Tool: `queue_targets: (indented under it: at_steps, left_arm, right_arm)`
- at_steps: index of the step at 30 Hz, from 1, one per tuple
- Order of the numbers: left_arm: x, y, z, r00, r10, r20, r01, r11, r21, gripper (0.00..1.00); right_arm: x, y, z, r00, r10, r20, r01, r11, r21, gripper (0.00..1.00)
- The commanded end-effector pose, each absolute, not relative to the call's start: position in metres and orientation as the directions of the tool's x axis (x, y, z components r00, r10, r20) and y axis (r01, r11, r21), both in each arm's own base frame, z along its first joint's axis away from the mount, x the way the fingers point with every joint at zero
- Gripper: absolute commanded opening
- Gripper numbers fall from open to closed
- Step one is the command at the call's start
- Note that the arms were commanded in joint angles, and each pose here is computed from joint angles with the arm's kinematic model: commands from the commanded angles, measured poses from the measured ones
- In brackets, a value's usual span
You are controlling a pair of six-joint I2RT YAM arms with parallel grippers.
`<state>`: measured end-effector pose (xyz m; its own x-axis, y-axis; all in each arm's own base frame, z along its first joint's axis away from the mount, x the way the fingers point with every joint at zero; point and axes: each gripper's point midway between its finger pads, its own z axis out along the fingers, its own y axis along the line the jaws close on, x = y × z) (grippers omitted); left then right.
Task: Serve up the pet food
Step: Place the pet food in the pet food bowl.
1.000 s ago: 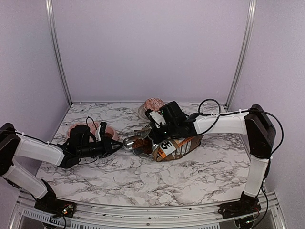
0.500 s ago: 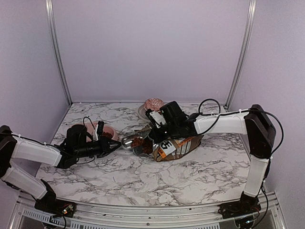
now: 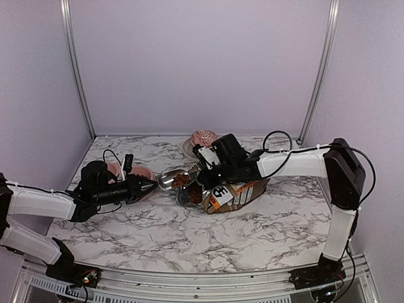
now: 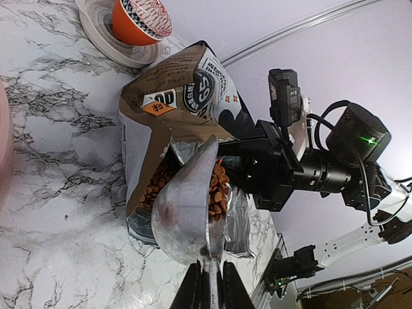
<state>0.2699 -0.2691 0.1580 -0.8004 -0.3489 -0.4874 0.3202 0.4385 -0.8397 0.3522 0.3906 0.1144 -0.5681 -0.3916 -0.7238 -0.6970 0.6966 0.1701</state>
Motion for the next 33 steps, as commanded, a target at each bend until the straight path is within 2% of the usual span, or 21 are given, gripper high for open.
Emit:
queue_targets:
  at_steps: [1, 16, 33]
  left_arm:
    - [0.268, -0.264, 0.179, -0.778, -0.378, -0.502, 0.362, 0.384, -0.849, 0.0]
    - [0.277, -0.219, 0.186, -0.723, -0.506, -0.471, 0.32, 0.358, -0.877, 0.0]
    - [0.292, -0.115, 0.172, -0.527, -0.738, -0.421, 0.156, 0.403, -0.902, 0.0]
  right_arm:
    - [0.368, 0.374, 0.126, -0.573, -0.366, -0.733, -0.656, 0.741, 0.143, 0.0]
    - [0.367, 0.373, 0.124, -0.578, -0.366, -0.729, -0.654, 0.742, 0.146, 0.0]
    - [0.366, 0.37, 0.125, -0.584, -0.365, -0.725, -0.646, 0.749, 0.143, 0.0]
